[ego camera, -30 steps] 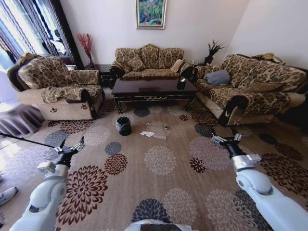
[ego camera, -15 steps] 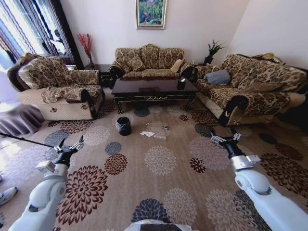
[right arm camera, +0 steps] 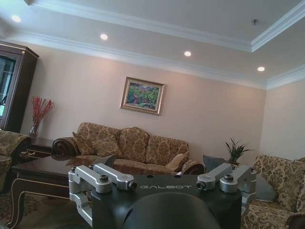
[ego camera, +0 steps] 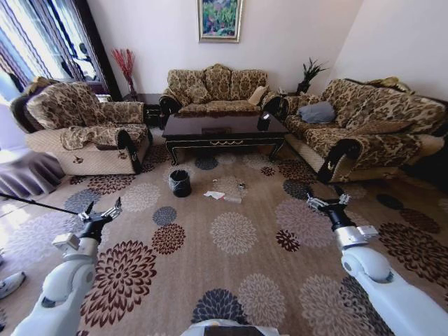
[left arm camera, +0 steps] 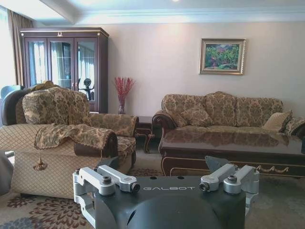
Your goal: Move to the front of the table and pick up the trash from the floor, then place it into the trash bin.
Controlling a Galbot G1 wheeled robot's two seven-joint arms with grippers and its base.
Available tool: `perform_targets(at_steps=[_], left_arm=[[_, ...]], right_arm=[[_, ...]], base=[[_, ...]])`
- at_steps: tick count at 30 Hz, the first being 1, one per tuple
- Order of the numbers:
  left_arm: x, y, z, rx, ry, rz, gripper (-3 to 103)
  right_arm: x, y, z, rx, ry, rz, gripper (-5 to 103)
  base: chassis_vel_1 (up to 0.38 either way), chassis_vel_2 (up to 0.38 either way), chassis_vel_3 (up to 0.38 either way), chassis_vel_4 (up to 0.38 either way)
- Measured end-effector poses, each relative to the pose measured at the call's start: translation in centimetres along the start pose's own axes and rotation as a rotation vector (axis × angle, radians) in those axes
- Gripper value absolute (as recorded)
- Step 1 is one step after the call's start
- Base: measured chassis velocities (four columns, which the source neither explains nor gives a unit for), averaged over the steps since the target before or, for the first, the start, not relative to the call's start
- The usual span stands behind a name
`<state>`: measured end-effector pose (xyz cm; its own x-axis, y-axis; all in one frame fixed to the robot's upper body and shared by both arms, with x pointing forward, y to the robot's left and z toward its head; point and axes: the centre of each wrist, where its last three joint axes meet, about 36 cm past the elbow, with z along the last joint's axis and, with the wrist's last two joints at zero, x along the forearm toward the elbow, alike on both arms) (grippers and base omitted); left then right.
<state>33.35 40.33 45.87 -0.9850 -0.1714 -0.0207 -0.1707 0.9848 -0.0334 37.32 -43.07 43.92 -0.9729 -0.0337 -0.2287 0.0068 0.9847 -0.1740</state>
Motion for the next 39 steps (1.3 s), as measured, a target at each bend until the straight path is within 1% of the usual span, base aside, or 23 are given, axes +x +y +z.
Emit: perform_targets(at_steps=[16, 39], left_arm=[[-0.37, -0.23, 0.46, 0.012, -0.001, 0.003, 100], [-0.51, -0.11, 0.60, 0.010, -0.001, 0.004, 100]], right_arm=[[-0.19, 0.13, 0.36, -0.016, 0.002, 0.024, 100], [-0.13, 0.23, 0.69, -0.023, -0.002, 0.029, 100]], base=[[0.000, 0.000, 0.000, 0.000], [0.000, 0.000, 0.000, 0.000]])
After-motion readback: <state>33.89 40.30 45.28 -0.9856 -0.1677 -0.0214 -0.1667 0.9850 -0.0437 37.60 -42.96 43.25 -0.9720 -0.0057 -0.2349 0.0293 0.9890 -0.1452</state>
